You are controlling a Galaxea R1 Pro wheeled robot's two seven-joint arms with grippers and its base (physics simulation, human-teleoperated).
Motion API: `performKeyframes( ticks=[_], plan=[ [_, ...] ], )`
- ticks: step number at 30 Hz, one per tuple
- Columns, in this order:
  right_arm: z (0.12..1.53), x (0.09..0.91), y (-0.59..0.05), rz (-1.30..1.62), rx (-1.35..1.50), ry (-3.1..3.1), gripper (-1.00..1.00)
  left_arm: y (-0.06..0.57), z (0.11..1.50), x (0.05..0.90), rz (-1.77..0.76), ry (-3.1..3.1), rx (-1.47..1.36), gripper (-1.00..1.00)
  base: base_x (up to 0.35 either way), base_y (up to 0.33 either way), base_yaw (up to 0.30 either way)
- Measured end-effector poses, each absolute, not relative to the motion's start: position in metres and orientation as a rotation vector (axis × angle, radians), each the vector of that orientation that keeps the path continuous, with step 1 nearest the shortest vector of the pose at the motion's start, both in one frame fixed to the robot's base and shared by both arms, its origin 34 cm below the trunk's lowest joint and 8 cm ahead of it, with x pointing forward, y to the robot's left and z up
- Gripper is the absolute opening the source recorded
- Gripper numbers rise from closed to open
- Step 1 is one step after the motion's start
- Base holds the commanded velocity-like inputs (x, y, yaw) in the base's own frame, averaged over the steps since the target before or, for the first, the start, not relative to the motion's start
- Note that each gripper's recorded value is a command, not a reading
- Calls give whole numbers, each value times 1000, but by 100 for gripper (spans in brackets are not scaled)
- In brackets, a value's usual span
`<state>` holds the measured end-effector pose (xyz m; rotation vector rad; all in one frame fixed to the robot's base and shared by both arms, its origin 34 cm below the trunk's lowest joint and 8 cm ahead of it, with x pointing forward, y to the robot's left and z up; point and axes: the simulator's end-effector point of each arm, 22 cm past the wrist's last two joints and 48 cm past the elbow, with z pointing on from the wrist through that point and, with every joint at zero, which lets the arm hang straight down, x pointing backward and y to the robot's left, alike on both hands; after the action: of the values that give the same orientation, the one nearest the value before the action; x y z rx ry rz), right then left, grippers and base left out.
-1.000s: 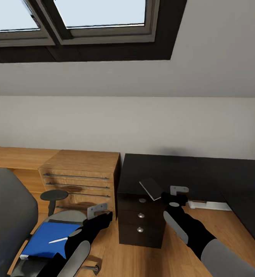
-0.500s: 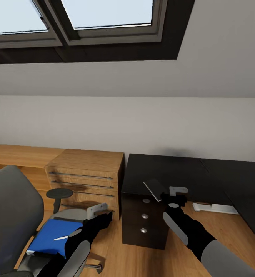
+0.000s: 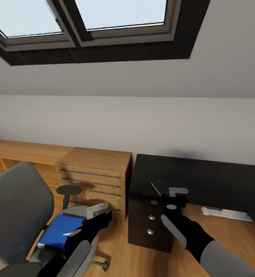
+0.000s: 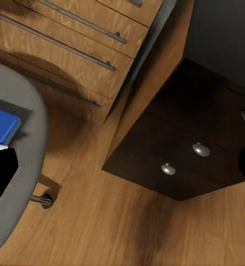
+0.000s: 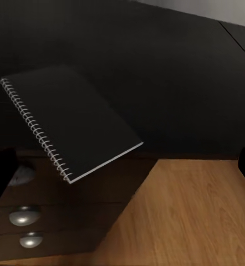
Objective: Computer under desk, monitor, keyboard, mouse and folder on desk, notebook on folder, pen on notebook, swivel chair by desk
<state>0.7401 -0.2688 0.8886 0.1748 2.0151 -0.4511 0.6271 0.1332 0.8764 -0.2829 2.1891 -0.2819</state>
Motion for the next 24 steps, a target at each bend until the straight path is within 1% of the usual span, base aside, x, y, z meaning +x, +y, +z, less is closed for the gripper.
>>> performKeyframes(
  ticks=[24],
  plan=[
    [885,737,-253,-453,122,2014,100,133,876,627,-281,2190,-284,100,0,0,275]
  ],
)
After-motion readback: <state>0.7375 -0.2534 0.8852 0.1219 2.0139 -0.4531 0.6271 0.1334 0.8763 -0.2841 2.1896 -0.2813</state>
